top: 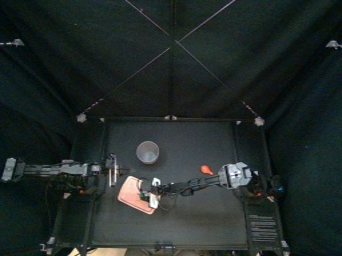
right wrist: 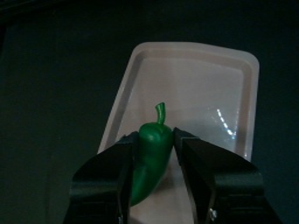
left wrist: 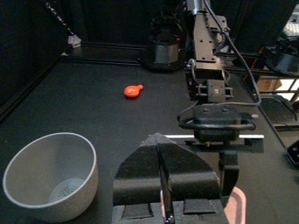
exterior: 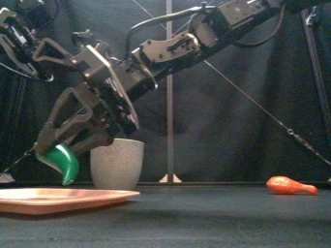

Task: Pick the green pepper then place it on the pink plate
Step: Drop green pepper on the pink plate and return to neutral

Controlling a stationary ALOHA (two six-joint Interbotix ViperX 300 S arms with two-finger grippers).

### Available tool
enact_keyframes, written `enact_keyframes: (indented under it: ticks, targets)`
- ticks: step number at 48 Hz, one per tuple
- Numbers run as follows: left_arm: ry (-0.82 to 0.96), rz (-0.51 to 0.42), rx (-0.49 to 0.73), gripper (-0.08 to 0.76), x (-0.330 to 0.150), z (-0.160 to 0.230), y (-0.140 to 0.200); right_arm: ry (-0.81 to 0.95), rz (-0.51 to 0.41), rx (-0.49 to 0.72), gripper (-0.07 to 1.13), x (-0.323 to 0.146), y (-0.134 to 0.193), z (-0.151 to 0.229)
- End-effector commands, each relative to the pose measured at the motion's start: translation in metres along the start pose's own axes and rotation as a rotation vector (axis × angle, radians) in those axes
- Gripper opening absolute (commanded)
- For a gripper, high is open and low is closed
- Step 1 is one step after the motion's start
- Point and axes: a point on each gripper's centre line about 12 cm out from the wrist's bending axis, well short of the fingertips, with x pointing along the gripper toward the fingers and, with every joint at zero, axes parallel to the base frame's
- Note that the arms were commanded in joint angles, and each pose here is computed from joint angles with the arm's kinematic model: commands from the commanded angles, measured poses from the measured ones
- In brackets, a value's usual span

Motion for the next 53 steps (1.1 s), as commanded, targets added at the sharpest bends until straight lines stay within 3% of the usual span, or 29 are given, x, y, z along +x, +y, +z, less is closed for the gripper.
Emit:
enact_keyframes:
  ticks: [1,11,20,31,53]
  targets:
    - [-0.012,0.001,-0.002,0.091,0.001,0.005,0.000,-0.063,0.013,-0.010,0.71,-0.005,0.006,0.028]
    - [-0.006,0.001,-0.002,0.091,0.001,0.002,0.000,-0.057,0.009,-0.009,0.83,-0.002,0.004,0.027]
    - [-0.006,0.002,-0.005,0.091,0.001,0.002,0.000,-0.063,0.008,-0.013,0.83,-0.014,0.006,0.035]
    - [-0.003,0.002,-0.008,0.091,0.001,0.002,0.000,-0.117,0.029,-0.043,0.83,-0.063,0.014,0.050]
    - [0.001,0.002,-0.011,0.091,0.001,0.000,0.000,-0.519,0.213,-0.076,0.83,-0.181,0.017,0.034]
